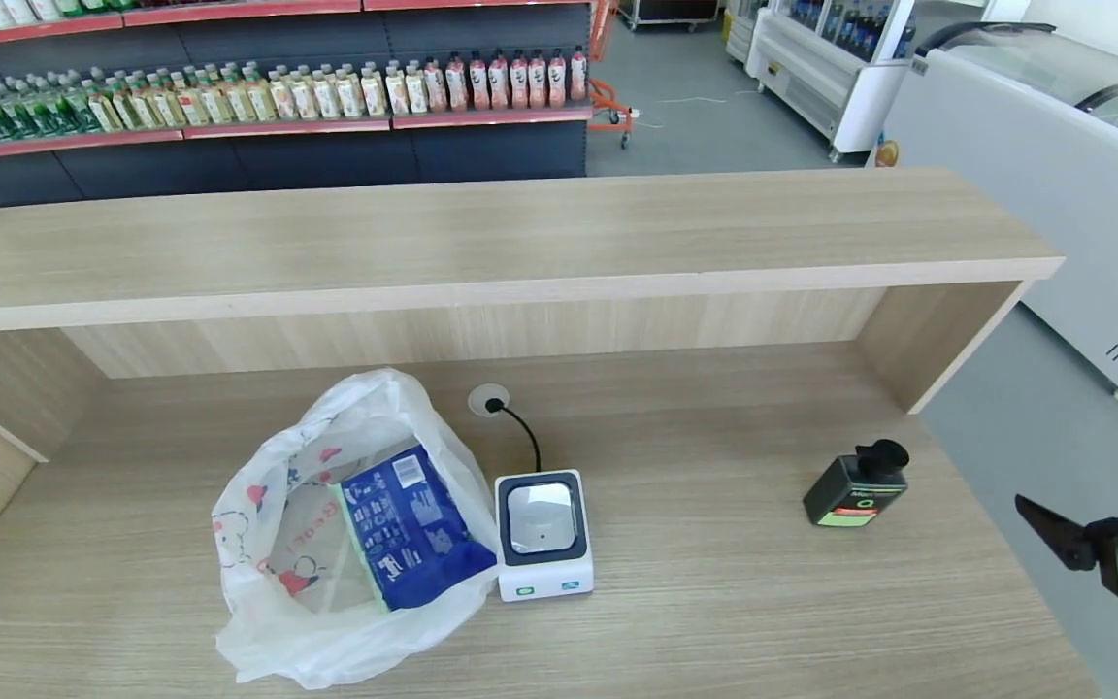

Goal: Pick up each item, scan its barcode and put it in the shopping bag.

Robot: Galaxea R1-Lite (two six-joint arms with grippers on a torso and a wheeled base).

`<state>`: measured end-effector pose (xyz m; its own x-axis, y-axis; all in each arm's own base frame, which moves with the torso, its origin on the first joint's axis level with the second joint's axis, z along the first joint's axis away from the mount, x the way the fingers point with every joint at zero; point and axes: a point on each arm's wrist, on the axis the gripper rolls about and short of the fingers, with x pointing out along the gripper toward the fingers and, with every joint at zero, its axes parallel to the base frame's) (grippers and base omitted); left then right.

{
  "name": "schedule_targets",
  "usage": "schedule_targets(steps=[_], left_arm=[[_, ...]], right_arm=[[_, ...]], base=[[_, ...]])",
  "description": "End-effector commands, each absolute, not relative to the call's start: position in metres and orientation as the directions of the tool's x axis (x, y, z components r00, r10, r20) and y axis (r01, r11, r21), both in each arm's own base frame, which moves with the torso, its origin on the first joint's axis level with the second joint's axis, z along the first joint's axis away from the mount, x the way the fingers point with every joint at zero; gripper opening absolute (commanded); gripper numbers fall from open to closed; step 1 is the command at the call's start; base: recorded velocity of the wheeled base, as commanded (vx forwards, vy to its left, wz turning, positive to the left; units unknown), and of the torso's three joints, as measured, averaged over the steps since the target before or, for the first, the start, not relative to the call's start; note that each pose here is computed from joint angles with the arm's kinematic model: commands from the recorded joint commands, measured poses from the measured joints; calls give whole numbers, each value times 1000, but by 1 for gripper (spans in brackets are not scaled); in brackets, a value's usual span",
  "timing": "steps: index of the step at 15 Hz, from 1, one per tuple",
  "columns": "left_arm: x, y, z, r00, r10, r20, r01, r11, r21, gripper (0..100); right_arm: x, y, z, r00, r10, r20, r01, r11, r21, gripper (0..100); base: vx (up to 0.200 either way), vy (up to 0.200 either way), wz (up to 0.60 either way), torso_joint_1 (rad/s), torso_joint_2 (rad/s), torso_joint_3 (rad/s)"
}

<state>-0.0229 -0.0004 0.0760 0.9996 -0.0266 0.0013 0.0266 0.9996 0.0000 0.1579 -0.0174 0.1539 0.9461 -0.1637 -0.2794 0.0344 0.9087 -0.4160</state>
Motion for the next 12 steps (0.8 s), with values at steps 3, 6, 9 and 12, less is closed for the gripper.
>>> schedule_targets(steps=[3, 6, 9, 12], left_arm=[[-23, 0, 76, 1000, -28, 2, 28, 1000, 0, 100], [-23, 0, 76, 1000, -26, 2, 26, 1000, 0, 100], [-23, 0, 76, 1000, -28, 2, 28, 1000, 0, 100], [-23, 0, 76, 1000, -26, 2, 26, 1000, 0, 100]], right_arm=[[202, -17, 115, 861, -109, -497, -45, 956, -289, 100], [218, -18, 109, 847, -106, -520, -55, 957, -284, 100], [236, -18, 109, 851, -75, -519, -81, 959, -270, 100], [253, -14, 107, 855, -7, -519, -141, 959, -245, 100]], base=[[0, 0, 0, 0, 0, 0], [0, 0, 0, 0, 0, 0], [0, 0, 0, 0, 0, 0], [0, 0, 0, 0, 0, 0]])
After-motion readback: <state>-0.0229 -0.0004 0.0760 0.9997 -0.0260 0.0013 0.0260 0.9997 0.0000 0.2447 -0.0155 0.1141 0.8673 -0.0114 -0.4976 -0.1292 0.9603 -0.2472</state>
